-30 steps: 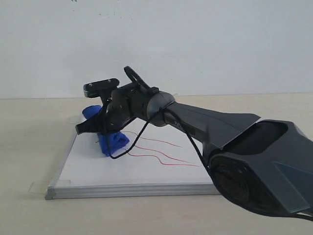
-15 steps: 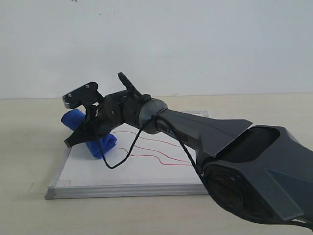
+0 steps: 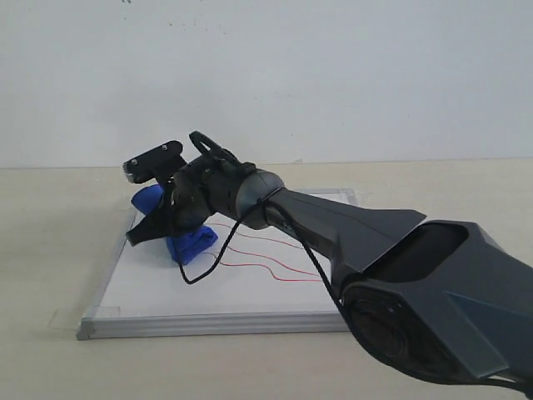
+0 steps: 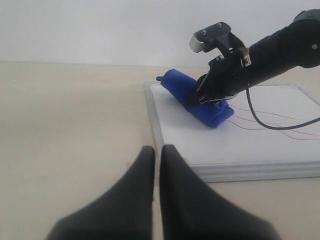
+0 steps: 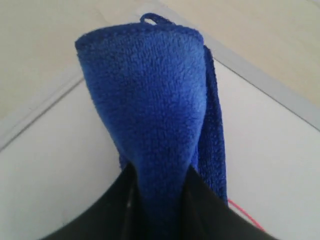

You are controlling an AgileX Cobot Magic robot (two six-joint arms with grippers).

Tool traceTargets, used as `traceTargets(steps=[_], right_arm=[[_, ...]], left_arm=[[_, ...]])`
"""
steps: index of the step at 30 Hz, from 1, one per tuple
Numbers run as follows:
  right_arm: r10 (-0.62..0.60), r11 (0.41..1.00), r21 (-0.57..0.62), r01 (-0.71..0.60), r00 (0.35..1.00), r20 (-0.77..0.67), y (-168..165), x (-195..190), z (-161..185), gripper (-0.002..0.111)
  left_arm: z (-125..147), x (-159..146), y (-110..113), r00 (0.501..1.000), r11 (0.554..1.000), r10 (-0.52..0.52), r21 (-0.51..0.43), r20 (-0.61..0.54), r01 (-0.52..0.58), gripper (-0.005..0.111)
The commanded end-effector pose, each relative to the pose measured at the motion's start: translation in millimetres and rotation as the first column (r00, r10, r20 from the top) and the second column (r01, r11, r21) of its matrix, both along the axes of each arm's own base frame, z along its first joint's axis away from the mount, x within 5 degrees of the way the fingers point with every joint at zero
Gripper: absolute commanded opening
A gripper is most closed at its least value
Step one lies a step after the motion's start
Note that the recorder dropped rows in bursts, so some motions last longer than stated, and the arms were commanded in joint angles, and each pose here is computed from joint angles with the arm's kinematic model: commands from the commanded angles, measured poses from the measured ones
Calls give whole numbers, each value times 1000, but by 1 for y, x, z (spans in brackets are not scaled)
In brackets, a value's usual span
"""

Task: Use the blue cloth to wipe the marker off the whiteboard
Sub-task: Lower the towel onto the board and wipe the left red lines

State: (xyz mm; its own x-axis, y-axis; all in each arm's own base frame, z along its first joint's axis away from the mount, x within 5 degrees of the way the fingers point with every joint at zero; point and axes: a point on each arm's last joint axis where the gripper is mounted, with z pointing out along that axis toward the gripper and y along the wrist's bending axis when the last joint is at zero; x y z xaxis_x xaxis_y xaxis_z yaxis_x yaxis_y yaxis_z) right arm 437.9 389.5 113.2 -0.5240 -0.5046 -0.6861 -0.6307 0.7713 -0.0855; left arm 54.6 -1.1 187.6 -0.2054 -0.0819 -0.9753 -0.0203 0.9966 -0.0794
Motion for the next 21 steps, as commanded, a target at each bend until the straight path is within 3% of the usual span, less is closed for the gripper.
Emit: traceTargets(steps=[1, 2, 5, 7, 10, 13, 15, 17, 21], right_arm=[[-82, 992, -105, 75, 994, -66, -11, 0, -11, 0], [-71, 992, -105, 65, 996, -57, -8, -3, -10, 0], [143, 983, -121, -139, 989, 31, 18, -18, -4, 0], [211, 971, -122, -204, 976, 50, 21, -19, -4, 0], [201, 966, -177, -189, 978, 52, 13, -13, -7, 0], [61, 933, -357, -45, 998, 34, -10, -7, -11, 0], [40, 895, -446, -22, 999, 32, -18, -7, -12, 0], [38, 908, -418, -12, 998, 54, -16, -5, -10, 0], [90, 972, -227, -67, 992, 91, 4, -7, -6, 0]], left_arm=[[-1, 0, 0, 1000, 1000, 0, 9, -3, 0, 4], [-1, 0, 0, 1000, 1000, 0, 9, -3, 0, 4], [-1, 0, 0, 1000, 1000, 0, 9, -3, 0, 4], [-1, 0, 0, 1000, 1000, 0, 9, -3, 0, 4], [-1, 0, 0, 1000, 1000, 0, 9, -3, 0, 4], [-1, 0, 0, 1000, 1000, 0, 9, -3, 0, 4], [-1, 0, 0, 1000, 1000, 0, 9, -3, 0, 4], [-1, 0, 0, 1000, 1000, 0, 9, -3, 0, 4], [-1, 0, 0, 1000, 1000, 0, 9, -3, 0, 4]])
